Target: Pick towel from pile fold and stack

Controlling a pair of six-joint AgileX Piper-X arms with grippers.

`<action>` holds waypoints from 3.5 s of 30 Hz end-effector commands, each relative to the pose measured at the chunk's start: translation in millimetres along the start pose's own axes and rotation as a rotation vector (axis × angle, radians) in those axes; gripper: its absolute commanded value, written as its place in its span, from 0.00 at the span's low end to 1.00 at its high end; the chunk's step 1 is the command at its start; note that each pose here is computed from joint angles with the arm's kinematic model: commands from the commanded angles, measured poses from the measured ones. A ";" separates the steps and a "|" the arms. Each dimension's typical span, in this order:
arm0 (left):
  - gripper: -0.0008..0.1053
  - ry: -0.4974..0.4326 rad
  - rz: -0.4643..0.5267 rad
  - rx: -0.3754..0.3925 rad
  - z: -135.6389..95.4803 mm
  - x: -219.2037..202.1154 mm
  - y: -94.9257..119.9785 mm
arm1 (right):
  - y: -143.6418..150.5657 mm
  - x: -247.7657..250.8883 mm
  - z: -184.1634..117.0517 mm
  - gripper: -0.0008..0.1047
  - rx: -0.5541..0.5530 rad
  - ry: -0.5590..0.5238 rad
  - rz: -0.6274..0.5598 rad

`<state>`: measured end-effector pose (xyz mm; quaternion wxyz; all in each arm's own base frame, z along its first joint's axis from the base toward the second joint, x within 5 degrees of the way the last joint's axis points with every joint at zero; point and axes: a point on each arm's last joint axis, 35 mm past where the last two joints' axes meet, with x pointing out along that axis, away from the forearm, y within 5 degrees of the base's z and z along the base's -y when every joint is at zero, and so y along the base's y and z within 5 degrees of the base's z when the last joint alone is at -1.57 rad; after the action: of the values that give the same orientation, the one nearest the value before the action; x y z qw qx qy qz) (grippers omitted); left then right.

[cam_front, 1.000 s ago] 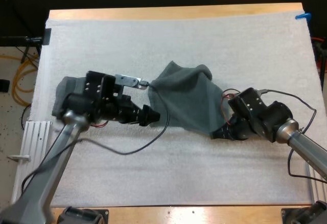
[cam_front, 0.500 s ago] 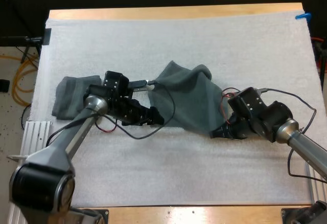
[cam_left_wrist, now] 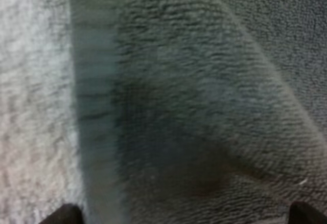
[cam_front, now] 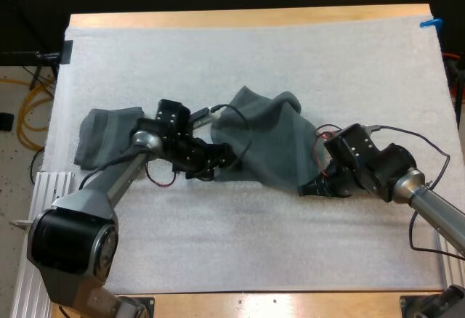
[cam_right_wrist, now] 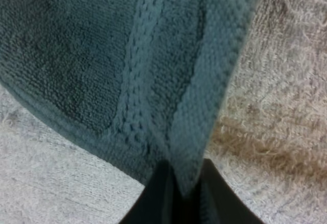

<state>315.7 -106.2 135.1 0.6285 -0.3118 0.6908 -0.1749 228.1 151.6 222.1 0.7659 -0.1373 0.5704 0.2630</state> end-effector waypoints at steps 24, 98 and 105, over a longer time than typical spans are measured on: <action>0.01 -0.001 0.078 0.101 -8.0 19.8 -14.0 | -0.4 -3.7 2.5 0.01 -0.013 -0.030 -0.008; 0.01 -0.507 0.122 0.418 -59.4 -131.2 -83.3 | -26.0 -35.6 61.5 0.01 0.076 -0.242 0.010; 0.01 -0.454 0.022 0.368 2.3 -89.4 -55.1 | -63.3 28.1 79.7 0.01 0.175 -0.223 0.027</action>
<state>328.3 -87.9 235.8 0.8130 -0.2092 0.5019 -0.2081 329.8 147.1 211.1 0.8245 -0.0420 0.5145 0.2317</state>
